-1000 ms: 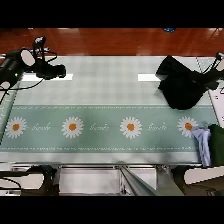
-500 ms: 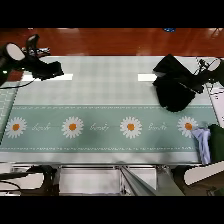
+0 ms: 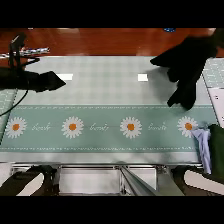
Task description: Fold the shirts.
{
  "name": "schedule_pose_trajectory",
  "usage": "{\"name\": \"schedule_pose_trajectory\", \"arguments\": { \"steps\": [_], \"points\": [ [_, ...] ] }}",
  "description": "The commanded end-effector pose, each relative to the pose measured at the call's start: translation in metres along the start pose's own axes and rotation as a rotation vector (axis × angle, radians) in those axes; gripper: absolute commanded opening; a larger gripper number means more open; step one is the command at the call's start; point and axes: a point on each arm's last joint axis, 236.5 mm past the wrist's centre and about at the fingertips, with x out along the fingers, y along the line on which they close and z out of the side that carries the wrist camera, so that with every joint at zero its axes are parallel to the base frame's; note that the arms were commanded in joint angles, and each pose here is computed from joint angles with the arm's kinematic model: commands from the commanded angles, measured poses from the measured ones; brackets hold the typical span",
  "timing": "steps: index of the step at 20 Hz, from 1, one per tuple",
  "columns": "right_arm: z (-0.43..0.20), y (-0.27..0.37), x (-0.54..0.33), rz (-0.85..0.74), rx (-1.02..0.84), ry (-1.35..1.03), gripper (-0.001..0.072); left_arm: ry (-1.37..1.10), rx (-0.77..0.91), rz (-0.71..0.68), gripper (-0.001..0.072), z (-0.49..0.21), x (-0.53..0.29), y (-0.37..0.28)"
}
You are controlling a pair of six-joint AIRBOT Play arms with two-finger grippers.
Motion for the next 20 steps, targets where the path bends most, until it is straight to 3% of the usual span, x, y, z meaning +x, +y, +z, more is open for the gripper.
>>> {"name": "schedule_pose_trajectory", "arguments": {
  "steps": [1, 6, 9, 13, 20],
  "points": [
    [0.059, 0.066, -0.110, 0.089, -0.121, -0.263, 0.0021, -0.049, 0.048, 0.017, 0.0504, -0.023, -0.020, -0.004],
    [0.078, 0.135, -0.214, 0.216, -0.223, -0.452, 0.0021, -0.093, 0.014, 0.053, 0.0504, -0.016, -0.030, 0.009],
    [0.042, 0.154, -0.223, 0.280, -0.256, -0.339, 0.0021, -0.119, 0.000, 0.019, 0.0504, -0.010, -0.031, 0.001],
    [-0.031, 0.198, -0.206, 0.477, -0.336, -0.077, 0.0021, -0.193, 0.011, 0.032, 0.0504, 0.008, -0.036, 0.003],
    [-0.156, 0.280, -0.079, 0.477, -0.414, 0.209, 0.0021, -0.199, -0.003, 0.048, 0.0504, 0.009, -0.047, 0.009]
  ]
}}
